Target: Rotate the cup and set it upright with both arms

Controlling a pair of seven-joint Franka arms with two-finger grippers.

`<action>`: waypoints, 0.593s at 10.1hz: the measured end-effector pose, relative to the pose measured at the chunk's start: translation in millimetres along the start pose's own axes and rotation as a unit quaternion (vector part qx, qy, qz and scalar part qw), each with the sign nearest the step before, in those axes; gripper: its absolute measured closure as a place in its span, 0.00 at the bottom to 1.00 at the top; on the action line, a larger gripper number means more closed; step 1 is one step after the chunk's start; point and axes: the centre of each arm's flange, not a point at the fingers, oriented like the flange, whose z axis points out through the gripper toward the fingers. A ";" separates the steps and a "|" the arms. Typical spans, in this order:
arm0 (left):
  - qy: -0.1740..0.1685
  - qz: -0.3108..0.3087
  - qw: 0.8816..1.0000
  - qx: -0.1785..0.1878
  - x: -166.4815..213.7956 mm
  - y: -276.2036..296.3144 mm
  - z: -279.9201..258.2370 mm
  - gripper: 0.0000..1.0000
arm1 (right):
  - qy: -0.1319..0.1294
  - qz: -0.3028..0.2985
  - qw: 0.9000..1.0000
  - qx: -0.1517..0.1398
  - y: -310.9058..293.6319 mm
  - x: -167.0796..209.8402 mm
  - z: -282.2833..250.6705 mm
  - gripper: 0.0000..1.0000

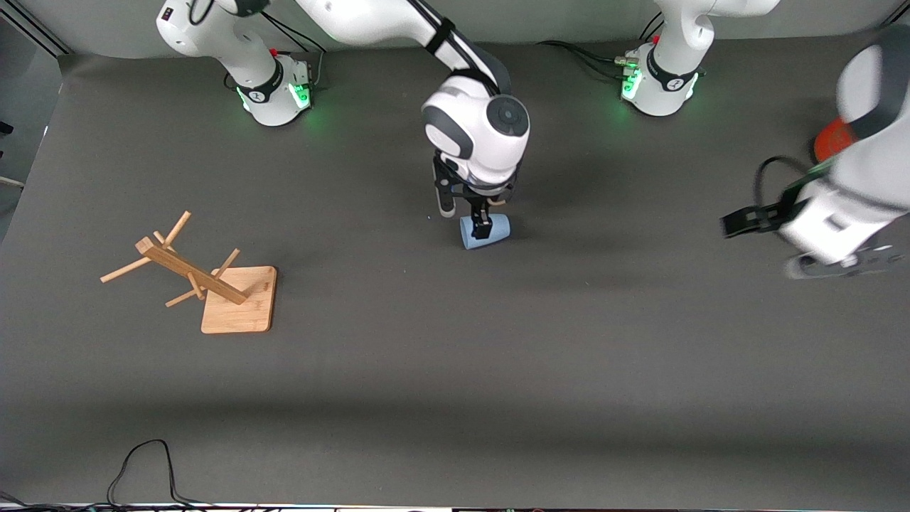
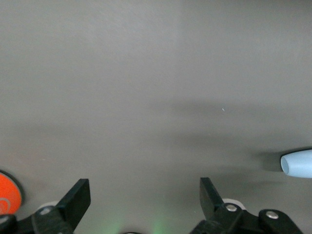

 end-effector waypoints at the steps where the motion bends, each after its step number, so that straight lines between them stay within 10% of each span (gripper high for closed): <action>1: -0.008 -0.003 1.000 0.004 1.8 18.0 10.4 0.00 | 0.000 -0.024 1.000 -0.008 -5.3 22.4 -28.6 0.00; 6: -0.044 -0.038 0.998 0.005 -25.4 143.4 47.8 0.00 | -0.031 -0.174 0.983 -0.050 -42.9 205.9 -146.7 0.00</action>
